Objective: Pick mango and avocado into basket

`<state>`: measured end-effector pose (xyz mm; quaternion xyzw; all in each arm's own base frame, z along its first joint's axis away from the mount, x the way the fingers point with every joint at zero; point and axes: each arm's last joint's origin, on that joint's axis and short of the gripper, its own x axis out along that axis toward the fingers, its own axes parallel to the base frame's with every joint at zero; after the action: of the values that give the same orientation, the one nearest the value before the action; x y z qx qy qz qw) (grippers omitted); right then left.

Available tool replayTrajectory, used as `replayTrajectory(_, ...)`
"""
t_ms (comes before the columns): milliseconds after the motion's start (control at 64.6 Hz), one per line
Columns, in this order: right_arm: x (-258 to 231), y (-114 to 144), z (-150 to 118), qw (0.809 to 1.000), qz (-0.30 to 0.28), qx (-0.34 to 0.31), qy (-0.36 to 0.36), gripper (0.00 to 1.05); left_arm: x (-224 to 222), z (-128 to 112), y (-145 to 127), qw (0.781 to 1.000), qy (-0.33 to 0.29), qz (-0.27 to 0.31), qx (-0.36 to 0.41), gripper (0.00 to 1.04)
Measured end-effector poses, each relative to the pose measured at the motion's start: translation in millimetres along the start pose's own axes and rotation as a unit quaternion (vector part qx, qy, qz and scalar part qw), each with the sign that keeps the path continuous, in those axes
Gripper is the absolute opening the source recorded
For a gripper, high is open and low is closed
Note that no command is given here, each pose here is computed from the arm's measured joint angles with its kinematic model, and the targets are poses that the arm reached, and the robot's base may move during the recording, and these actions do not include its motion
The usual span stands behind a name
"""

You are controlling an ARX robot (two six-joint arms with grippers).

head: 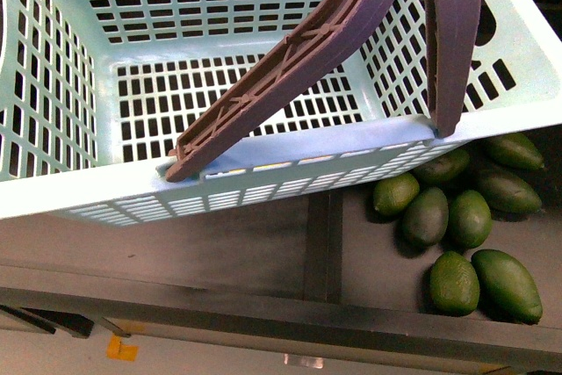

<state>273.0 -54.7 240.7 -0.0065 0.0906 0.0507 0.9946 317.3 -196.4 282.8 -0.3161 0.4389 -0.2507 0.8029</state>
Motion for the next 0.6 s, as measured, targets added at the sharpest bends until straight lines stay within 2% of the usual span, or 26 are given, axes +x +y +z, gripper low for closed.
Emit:
replayTrajectory(387, 51.5, 125.0, 16.2, 0.997, 0.073, 0.015, -0.031, 0.54, 0.0, 0.0, 0.0, 1.0, 0.0, 0.0, -0.001, 0.13)
replayTrajectory(604, 70.5, 161.6, 13.7, 0.996, 0.084, 0.016, -0.025, 0.54, 0.0, 0.0, 0.0, 1.0, 0.0, 0.0, -0.001, 0.13)
